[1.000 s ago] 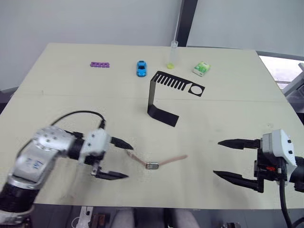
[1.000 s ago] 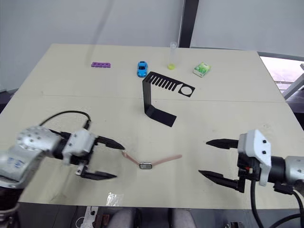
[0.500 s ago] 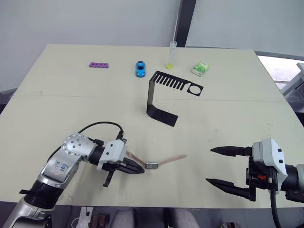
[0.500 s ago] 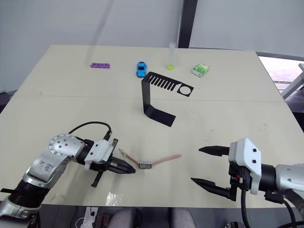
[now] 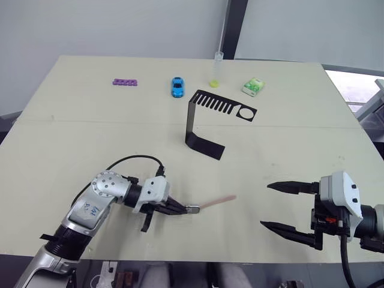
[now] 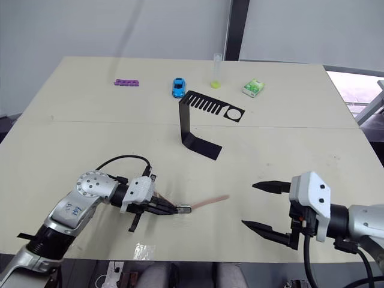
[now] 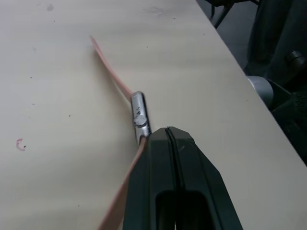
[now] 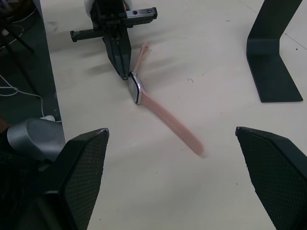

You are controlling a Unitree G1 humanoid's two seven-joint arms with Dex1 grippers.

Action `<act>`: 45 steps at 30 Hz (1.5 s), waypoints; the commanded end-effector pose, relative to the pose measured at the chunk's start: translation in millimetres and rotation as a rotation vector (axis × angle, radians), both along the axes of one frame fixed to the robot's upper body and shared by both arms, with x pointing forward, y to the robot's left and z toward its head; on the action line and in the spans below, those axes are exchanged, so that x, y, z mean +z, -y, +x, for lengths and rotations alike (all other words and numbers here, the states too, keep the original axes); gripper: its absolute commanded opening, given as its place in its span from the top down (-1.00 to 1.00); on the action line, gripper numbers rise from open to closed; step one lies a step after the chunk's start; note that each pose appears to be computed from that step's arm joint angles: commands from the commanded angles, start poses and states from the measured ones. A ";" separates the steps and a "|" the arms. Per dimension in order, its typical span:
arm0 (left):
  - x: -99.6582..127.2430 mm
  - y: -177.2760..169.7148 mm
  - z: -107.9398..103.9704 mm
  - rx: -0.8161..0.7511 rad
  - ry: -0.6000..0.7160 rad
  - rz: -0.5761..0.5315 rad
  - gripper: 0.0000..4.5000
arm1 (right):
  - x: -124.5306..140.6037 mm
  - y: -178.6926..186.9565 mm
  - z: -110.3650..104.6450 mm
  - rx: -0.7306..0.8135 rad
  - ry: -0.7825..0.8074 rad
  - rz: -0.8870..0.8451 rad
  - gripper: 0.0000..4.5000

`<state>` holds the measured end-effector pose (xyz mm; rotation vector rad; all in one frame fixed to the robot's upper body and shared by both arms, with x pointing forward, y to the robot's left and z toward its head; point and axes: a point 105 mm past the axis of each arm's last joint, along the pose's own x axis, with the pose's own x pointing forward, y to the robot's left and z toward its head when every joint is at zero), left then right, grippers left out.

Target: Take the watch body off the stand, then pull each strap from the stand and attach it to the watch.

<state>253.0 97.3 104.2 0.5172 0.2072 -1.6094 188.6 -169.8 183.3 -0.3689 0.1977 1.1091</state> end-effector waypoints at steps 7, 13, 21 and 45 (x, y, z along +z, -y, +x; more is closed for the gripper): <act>0.4 7.8 8.0 0.038 0.004 -0.003 0.99 | 3.9 -1.8 0.4 -0.002 0.024 -0.008 -1.00; 16.4 14.9 7.9 0.067 -0.105 -0.091 0.99 | 3.8 -1.8 -0.6 -0.006 0.025 -0.009 -1.00; 12.4 13.6 17.5 0.105 -0.091 -0.059 0.99 | 4.1 -1.8 0.0 -0.010 0.027 -0.006 -1.00; 85.5 -62.7 -2.5 0.189 -0.088 -0.129 -0.02 | 22.0 34.4 -2.6 -0.098 0.006 -0.022 -1.00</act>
